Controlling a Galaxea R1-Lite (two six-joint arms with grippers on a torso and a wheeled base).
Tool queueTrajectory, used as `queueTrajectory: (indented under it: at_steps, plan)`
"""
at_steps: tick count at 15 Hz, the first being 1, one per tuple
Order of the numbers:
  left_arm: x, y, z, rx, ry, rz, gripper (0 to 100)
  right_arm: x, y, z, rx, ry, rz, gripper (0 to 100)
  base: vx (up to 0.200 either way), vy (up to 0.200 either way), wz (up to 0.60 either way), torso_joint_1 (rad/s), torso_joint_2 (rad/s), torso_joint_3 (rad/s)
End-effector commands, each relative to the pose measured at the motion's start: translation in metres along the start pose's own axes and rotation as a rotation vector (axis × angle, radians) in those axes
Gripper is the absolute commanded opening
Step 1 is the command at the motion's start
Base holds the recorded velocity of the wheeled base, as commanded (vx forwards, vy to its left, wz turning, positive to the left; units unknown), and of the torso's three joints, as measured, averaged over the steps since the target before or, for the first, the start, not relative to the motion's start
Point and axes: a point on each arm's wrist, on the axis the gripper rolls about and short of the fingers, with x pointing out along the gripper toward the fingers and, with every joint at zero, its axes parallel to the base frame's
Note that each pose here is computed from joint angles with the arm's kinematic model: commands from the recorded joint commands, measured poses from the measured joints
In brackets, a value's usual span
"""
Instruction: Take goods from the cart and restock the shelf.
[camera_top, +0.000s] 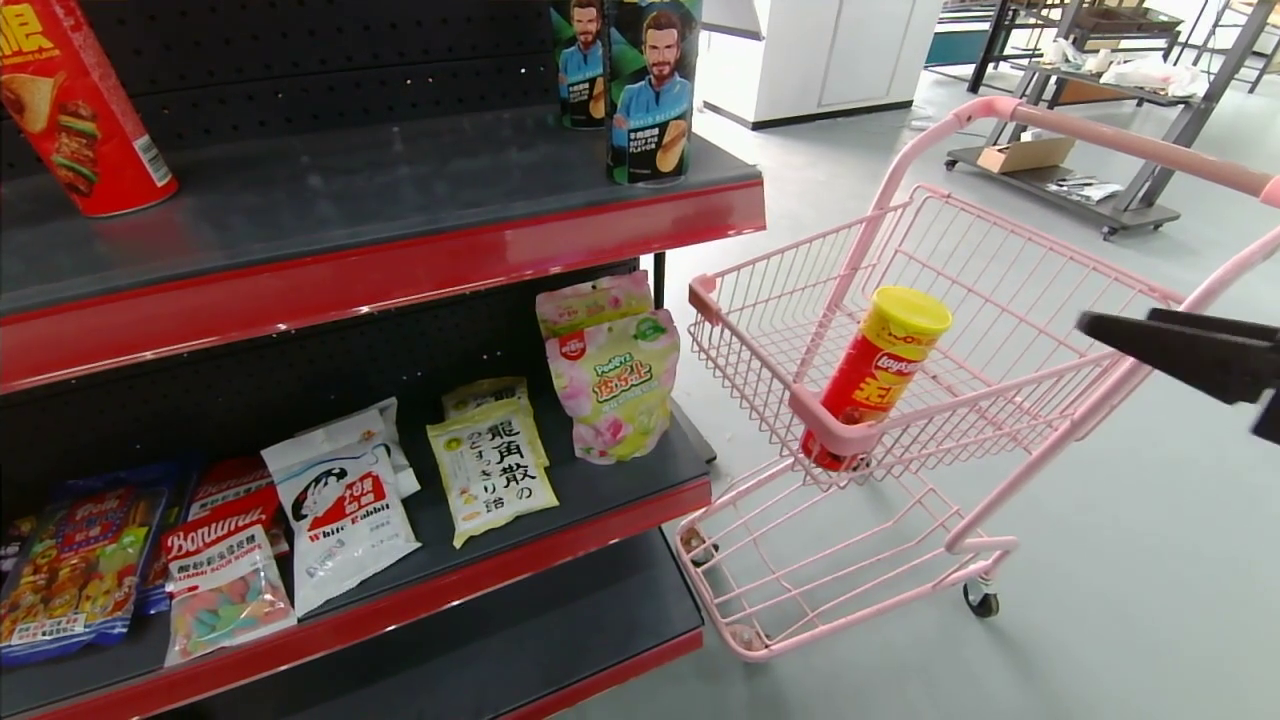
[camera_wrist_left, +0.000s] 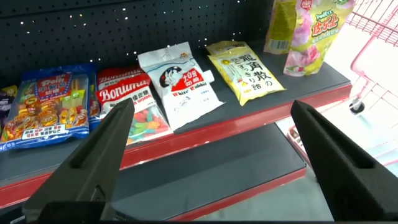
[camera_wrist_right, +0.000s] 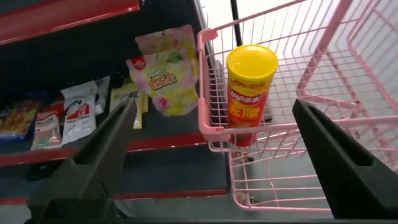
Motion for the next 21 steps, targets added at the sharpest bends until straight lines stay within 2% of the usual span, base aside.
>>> queueTrajectory:
  at_steps: [1,3,6,10,13,17,21]
  plan:
    - [0.000,0.000,0.000,0.001,0.001,0.004,100,0.070,-0.026,-0.032,0.063,0.166,0.064,100,0.000,0.000,0.00,0.000,0.00,0.000]
    - [0.000,0.000,0.000,0.001,0.001,0.004,100,0.079,-0.027,-0.037,0.050,0.193,0.109,100,0.000,0.000,0.00,0.000,0.00,0.000]
    - [0.000,0.000,0.000,0.001,0.001,0.004,100,0.099,-0.036,-0.049,0.025,0.245,0.104,100,0.000,0.000,0.00,0.000,0.00,0.000]
    - [0.000,0.000,0.000,0.001,0.001,0.004,100,0.125,-0.046,-0.046,0.028,0.245,0.080,100,0.000,0.000,0.00,0.000,0.00,0.000]
    - [0.000,0.000,0.000,0.013,0.001,0.004,100,0.145,-0.054,-0.052,0.041,0.266,0.060,100,0.000,0.000,0.00,0.000,0.00,0.000]
    - [0.000,0.000,0.000,0.012,0.001,0.004,100,0.162,-0.060,-0.062,0.128,0.244,0.021,100,0.000,0.000,0.00,0.000,0.00,0.000]
    - [0.000,0.000,0.000,0.013,0.001,0.004,100,0.178,-0.068,-0.069,0.133,0.230,0.021,100,0.000,0.000,0.00,0.000,0.00,0.000]
